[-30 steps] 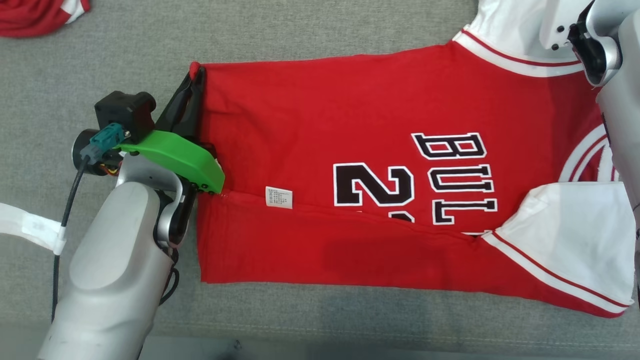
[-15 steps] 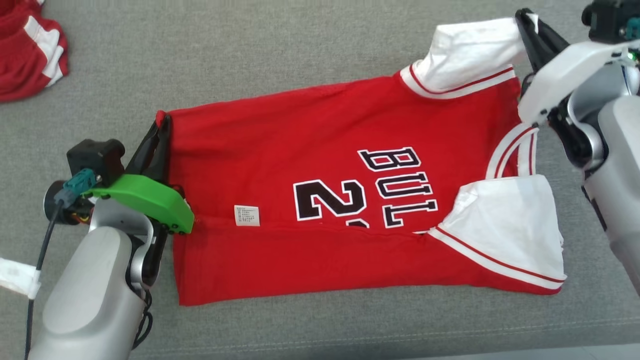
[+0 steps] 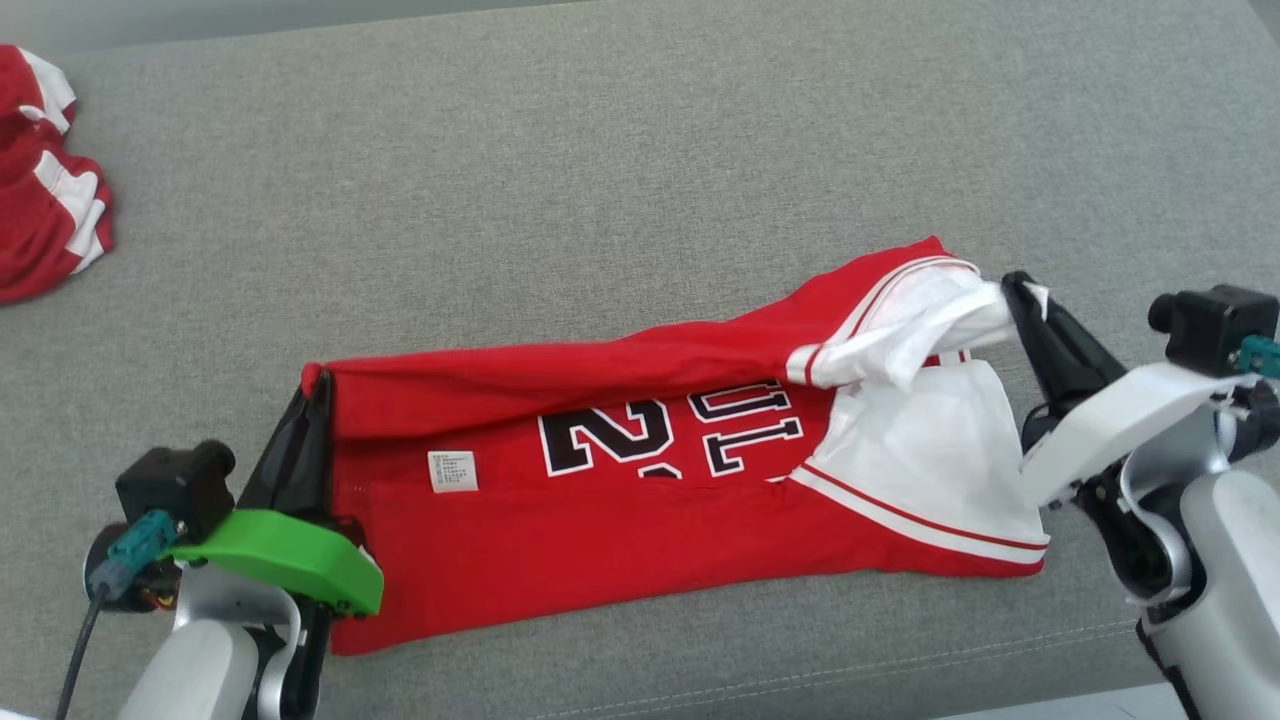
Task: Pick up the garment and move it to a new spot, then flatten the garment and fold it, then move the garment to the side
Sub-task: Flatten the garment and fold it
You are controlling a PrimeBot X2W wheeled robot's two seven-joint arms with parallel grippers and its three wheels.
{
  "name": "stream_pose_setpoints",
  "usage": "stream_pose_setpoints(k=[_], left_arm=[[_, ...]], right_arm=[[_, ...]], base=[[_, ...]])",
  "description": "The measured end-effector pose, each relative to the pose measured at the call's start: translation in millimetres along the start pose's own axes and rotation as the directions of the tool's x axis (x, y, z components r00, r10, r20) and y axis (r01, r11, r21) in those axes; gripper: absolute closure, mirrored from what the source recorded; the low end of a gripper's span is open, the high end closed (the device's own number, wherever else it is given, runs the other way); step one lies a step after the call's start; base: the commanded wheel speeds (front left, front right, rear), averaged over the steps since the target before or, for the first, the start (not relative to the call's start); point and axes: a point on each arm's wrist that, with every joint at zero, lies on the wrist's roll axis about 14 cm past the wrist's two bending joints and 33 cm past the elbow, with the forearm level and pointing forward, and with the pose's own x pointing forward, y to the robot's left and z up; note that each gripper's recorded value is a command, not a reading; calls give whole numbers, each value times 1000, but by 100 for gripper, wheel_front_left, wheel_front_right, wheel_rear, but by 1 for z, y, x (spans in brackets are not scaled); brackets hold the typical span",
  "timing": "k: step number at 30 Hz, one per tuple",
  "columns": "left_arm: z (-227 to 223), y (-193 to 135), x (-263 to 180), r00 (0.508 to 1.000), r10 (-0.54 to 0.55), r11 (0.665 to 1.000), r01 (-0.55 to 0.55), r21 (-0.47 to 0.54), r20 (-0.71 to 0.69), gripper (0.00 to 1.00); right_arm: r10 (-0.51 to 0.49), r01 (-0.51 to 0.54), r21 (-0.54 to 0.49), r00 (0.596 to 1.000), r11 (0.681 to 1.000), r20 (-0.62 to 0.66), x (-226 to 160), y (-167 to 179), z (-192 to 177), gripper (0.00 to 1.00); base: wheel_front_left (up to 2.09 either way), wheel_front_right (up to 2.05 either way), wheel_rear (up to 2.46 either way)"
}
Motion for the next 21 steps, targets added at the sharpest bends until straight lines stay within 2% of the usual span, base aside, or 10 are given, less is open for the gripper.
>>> stream_pose_setpoints(k=[5,17,18,19,20,21], left_arm=[[-17,-3,-18,999,27,999,-28,-46,-32,100],[-44,-6,-44,994,82,989,-89,-122,-66,100],[-44,-6,-46,994,86,987,-94,-130,-60,89],[-42,-5,-48,994,93,986,-99,-134,-50,55],[-42,-4,-50,994,99,985,-104,-135,-44,13],[-42,-3,-52,994,104,984,-108,-139,-38,13]], right_arm=[[-27,29,71,999,997,-30,-22,7,-23,100],[-69,79,102,993,992,-98,-39,10,-57,100],[-73,84,104,992,991,-101,-42,10,-60,100],[-77,88,107,992,990,-104,-44,10,-63,100],[-81,93,113,991,989,-106,-47,10,-66,84],[-86,98,120,991,988,-104,-49,10,-68,84]], base=[[0,0,0],[0,0,0],[0,0,0],[0,0,0],[0,0,0],[0,0,0]])
